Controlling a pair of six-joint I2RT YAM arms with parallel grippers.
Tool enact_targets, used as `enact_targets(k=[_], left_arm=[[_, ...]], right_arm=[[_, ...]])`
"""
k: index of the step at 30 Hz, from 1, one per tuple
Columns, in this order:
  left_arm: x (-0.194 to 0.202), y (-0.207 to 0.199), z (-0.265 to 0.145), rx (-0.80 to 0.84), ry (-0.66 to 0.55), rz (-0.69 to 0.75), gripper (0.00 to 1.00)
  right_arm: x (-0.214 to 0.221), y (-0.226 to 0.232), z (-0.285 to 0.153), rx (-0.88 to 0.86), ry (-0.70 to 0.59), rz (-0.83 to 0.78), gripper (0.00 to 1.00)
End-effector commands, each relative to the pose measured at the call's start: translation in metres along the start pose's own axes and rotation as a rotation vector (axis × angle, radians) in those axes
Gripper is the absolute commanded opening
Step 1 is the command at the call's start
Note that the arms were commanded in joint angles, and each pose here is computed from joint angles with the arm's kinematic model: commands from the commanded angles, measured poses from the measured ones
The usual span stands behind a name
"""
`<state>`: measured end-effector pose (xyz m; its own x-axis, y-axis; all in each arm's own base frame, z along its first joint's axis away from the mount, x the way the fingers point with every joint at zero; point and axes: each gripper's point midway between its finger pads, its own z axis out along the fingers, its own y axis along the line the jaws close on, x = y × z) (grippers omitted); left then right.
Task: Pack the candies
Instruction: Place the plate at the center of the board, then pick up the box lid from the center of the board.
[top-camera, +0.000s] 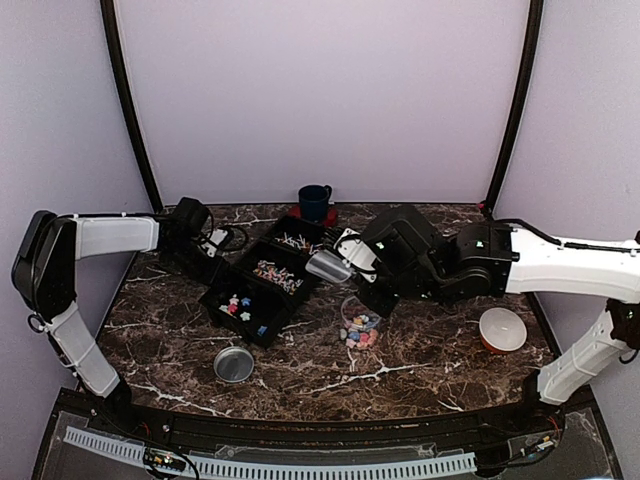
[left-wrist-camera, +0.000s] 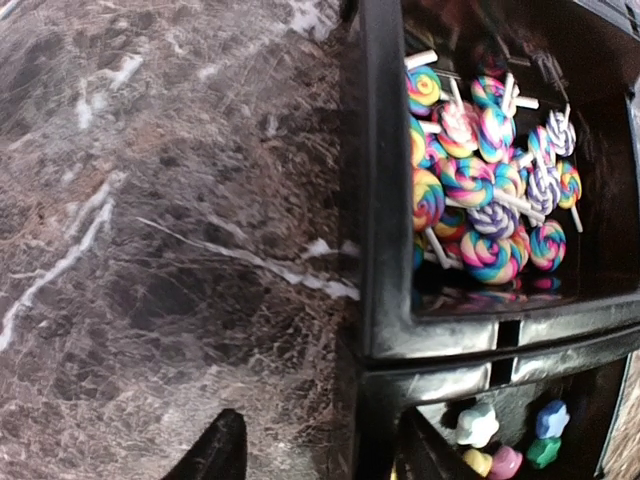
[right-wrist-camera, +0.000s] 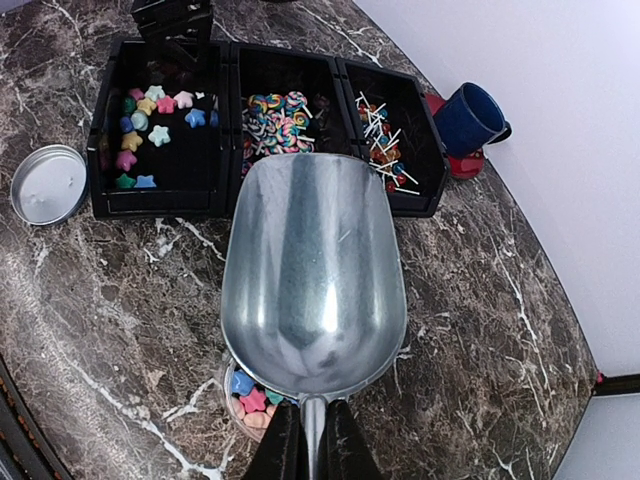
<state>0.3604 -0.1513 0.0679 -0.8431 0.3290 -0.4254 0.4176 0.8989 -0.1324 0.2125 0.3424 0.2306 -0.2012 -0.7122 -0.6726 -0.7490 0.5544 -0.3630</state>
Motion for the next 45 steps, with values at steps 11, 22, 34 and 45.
enact_targets(k=[11,22,34,45], left_arm=[[0.012,-0.040,-0.083,-0.013,-0.118,-0.017,0.68],[0.073,-0.068,-0.084,0.059,-0.079,-0.166,0.60],[0.133,-0.105,-0.044,0.064,0.082,-0.131,0.53],[0.160,-0.092,-0.020,-0.042,0.184,-0.097,0.50]], right_arm=[[-0.008,-0.032,-0.021,0.073,-0.080,0.078,0.00],[-0.005,-0.047,-0.024,0.107,-0.084,0.108,0.00],[0.000,-0.051,-0.028,0.117,-0.084,0.122,0.00],[0.000,-0.048,-0.024,0.101,-0.083,0.115,0.00]])
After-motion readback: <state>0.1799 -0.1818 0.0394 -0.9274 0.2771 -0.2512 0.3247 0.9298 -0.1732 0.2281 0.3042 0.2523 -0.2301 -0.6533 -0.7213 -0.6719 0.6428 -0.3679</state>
